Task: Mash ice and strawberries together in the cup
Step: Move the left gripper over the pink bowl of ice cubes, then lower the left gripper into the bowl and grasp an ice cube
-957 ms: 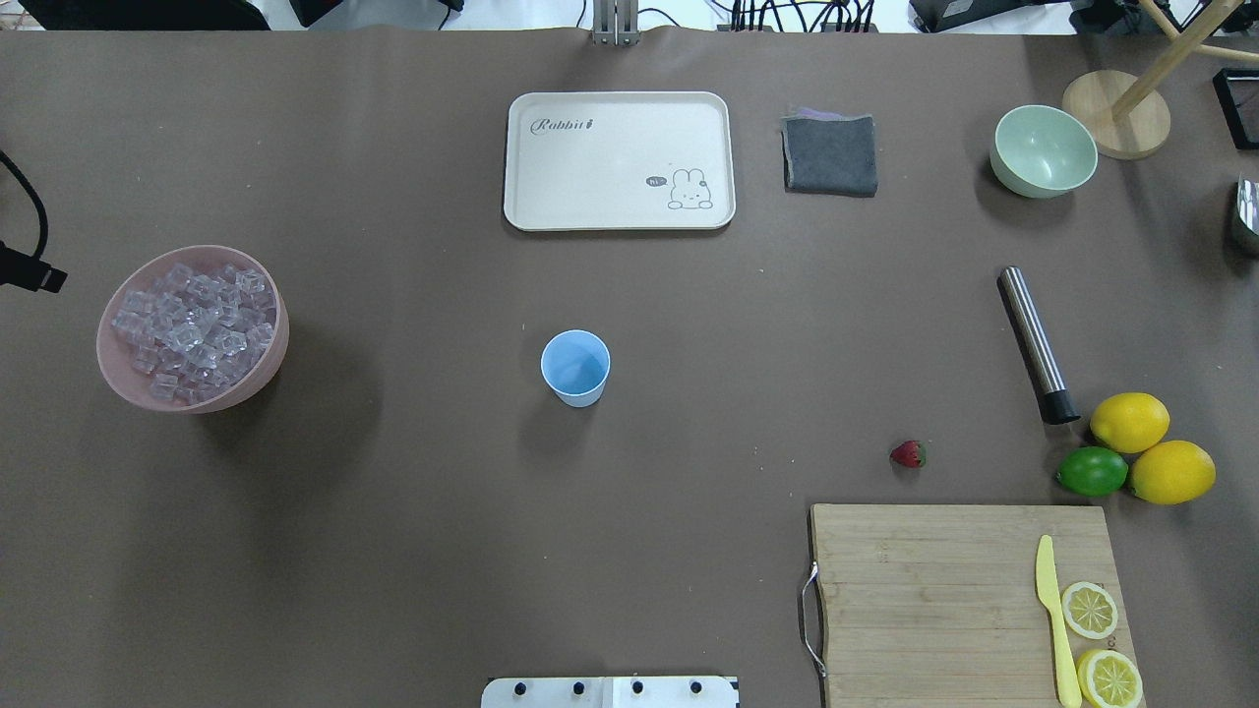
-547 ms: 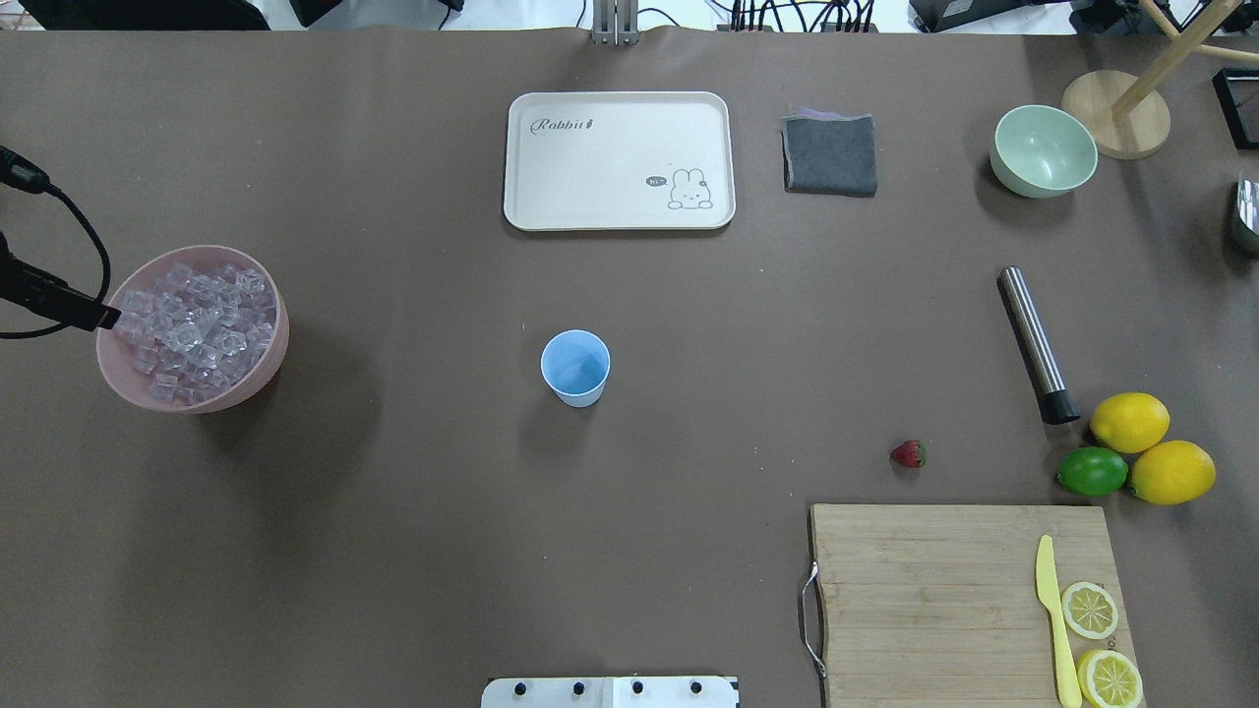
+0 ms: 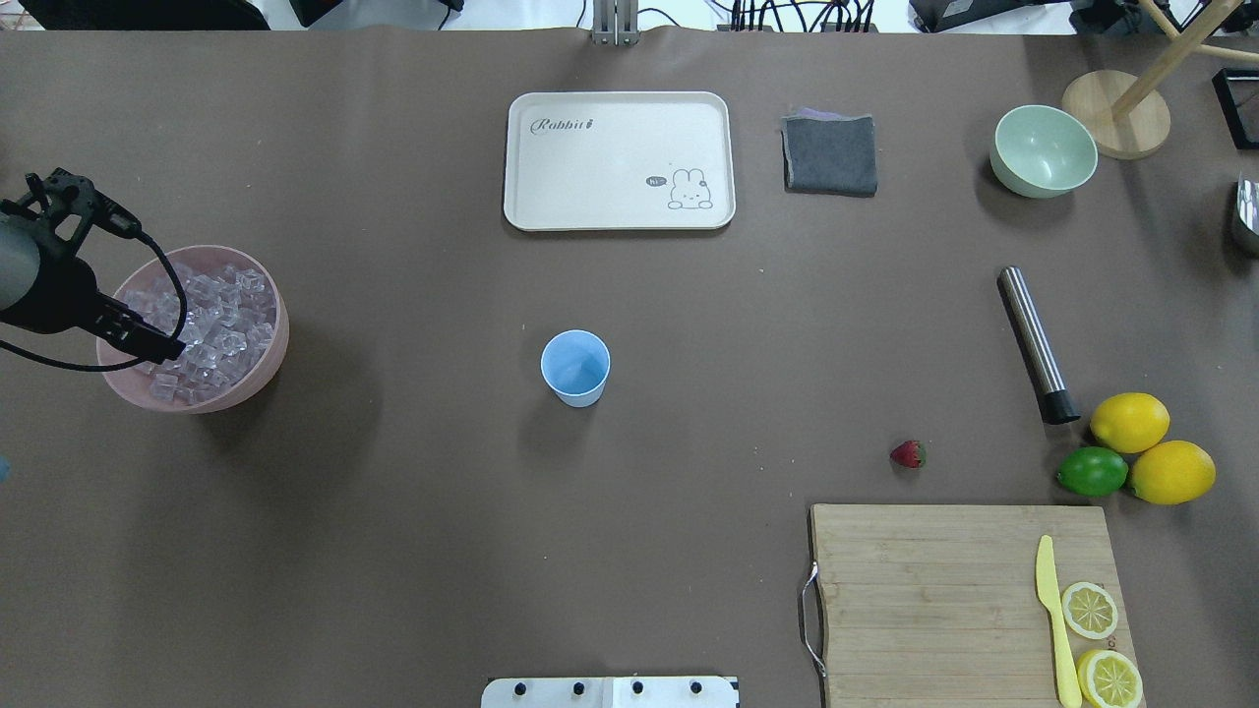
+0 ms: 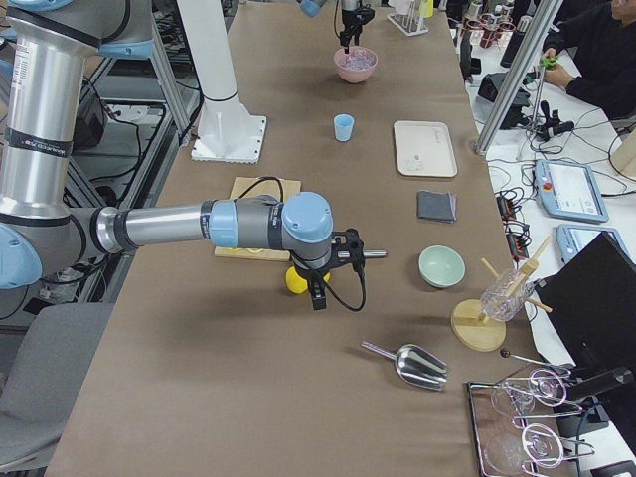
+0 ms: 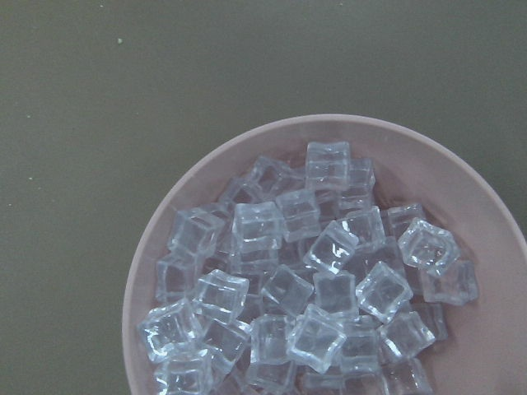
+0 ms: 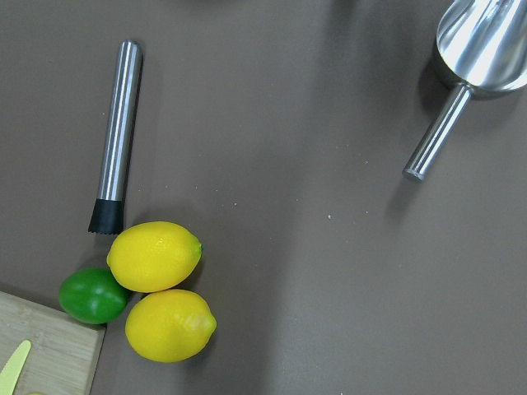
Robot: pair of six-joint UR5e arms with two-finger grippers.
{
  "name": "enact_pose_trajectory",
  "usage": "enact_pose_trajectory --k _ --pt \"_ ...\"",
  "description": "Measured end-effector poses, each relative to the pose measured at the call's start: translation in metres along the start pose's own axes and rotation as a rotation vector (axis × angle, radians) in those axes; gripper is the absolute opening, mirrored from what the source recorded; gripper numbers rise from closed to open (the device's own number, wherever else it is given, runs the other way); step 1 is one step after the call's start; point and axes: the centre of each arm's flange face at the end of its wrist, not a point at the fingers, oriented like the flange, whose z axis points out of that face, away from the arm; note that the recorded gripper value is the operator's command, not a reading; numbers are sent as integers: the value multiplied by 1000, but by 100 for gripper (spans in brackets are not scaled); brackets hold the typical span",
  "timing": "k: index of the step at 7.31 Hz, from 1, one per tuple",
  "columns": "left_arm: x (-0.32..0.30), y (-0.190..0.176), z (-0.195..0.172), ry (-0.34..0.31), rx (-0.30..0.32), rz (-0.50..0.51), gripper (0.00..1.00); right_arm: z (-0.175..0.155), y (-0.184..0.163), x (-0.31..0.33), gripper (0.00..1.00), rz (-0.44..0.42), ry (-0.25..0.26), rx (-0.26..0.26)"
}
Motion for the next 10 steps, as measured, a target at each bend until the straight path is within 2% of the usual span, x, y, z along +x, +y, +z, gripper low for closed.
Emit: enact_pose_trajectory --k 7,10 --pt "9 -14 25 -6 -19 9 82 0 2 0 100 1 0 0" --pt "11 -16 33 -16 -26 19 72 2 9 1 100 -4 1 4"
